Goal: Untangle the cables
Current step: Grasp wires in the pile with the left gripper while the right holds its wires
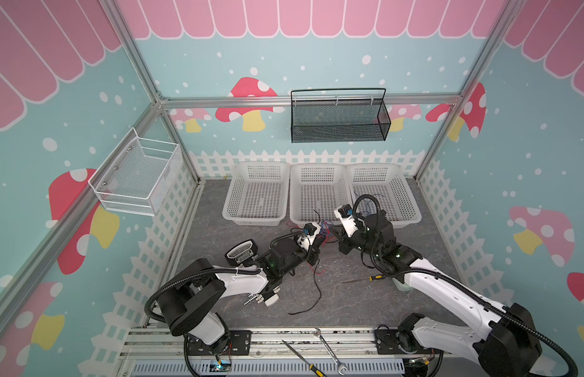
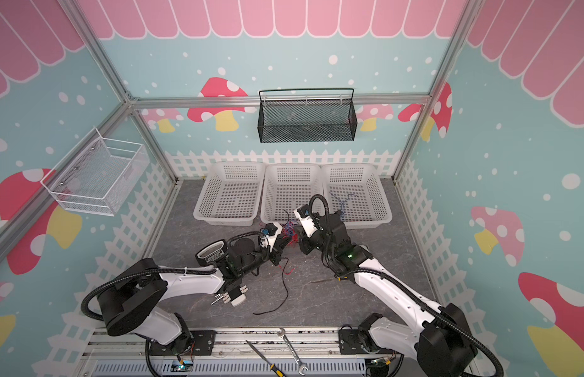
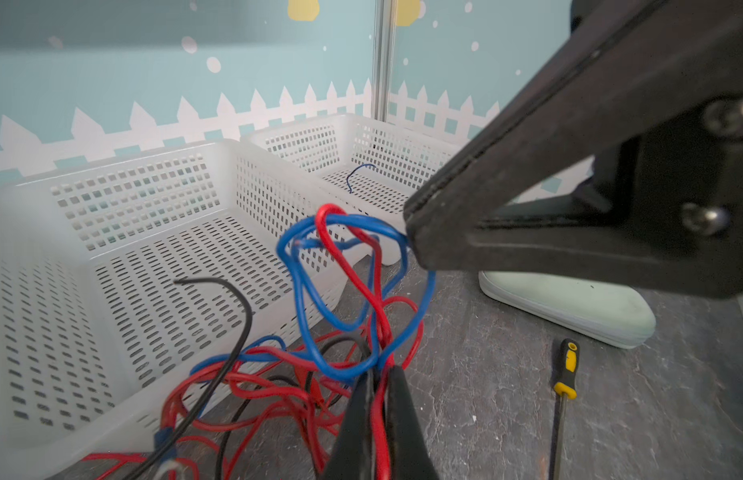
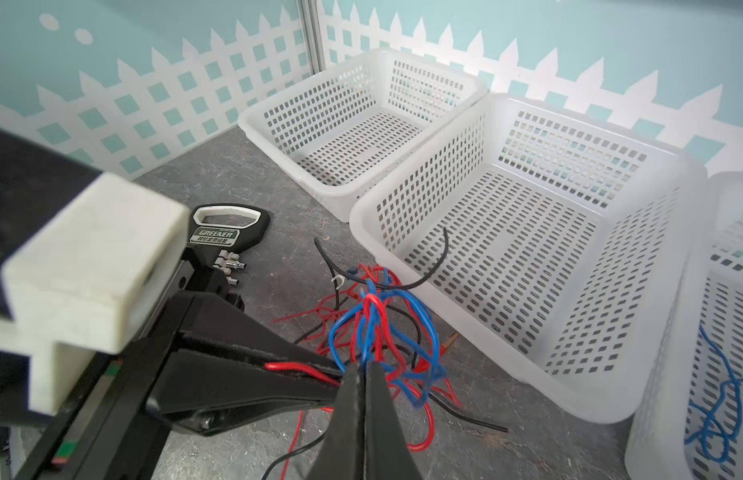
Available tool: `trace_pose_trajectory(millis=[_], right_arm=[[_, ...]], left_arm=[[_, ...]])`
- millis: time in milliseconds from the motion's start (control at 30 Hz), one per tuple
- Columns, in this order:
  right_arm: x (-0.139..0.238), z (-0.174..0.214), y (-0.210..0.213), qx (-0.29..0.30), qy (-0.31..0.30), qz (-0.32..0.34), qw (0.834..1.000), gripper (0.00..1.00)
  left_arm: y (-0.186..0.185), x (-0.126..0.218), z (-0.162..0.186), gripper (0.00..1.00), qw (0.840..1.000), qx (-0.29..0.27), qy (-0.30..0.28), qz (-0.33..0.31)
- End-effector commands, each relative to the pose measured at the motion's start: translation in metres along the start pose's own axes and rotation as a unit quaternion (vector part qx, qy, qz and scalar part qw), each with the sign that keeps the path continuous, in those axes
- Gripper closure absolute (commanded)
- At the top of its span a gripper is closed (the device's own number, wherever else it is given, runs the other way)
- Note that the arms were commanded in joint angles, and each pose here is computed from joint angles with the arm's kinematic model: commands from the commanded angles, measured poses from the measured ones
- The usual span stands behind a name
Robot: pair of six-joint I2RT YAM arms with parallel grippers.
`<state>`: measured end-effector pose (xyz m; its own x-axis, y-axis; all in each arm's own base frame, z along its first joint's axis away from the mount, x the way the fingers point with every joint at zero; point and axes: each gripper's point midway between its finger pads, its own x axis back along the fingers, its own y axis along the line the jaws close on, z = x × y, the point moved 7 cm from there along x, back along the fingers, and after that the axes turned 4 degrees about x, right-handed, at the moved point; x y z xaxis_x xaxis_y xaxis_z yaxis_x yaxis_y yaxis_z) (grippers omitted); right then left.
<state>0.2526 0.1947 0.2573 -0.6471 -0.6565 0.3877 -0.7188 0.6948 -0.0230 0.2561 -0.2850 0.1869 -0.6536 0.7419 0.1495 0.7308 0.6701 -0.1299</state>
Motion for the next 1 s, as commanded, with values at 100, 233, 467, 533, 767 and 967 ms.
trace_pose_trajectory(millis=[100, 233, 467, 533, 767, 967], right_arm=[[0.007, 0.000, -0.013, -0.005, 0.014, 0.072, 0.997, 1.00], [0.015, 0.007, -0.032, -0.014, 0.052, 0.168, 0.984, 1.00], [0.006, 0.000, -0.011, 0.000, 0.020, 0.057, 0.998, 0.92], [0.001, -0.006, 0.001, 0.003, 0.002, -0.003, 1.000, 0.84], [-0.015, -0.017, 0.017, -0.009, -0.029, -0.104, 0.994, 0.74], [-0.030, -0.010, 0.016, -0.019, -0.011, -0.110, 0.994, 0.74]], left_arm=[[0.021, 0.004, 0.001, 1.00, 0.996, 0.000, 0.014, -0.085], [0.028, 0.014, 0.012, 1.00, 0.993, 0.002, 0.046, -0.111], [0.018, 0.033, 0.018, 1.00, 0.998, 0.013, 0.038, -0.054], [0.015, 0.033, 0.017, 1.00, 0.999, 0.016, 0.037, -0.037], [0.011, 0.027, 0.014, 1.00, 0.999, 0.026, 0.032, -0.019], [0.008, 0.025, 0.009, 1.00, 0.999, 0.031, 0.024, -0.009]])
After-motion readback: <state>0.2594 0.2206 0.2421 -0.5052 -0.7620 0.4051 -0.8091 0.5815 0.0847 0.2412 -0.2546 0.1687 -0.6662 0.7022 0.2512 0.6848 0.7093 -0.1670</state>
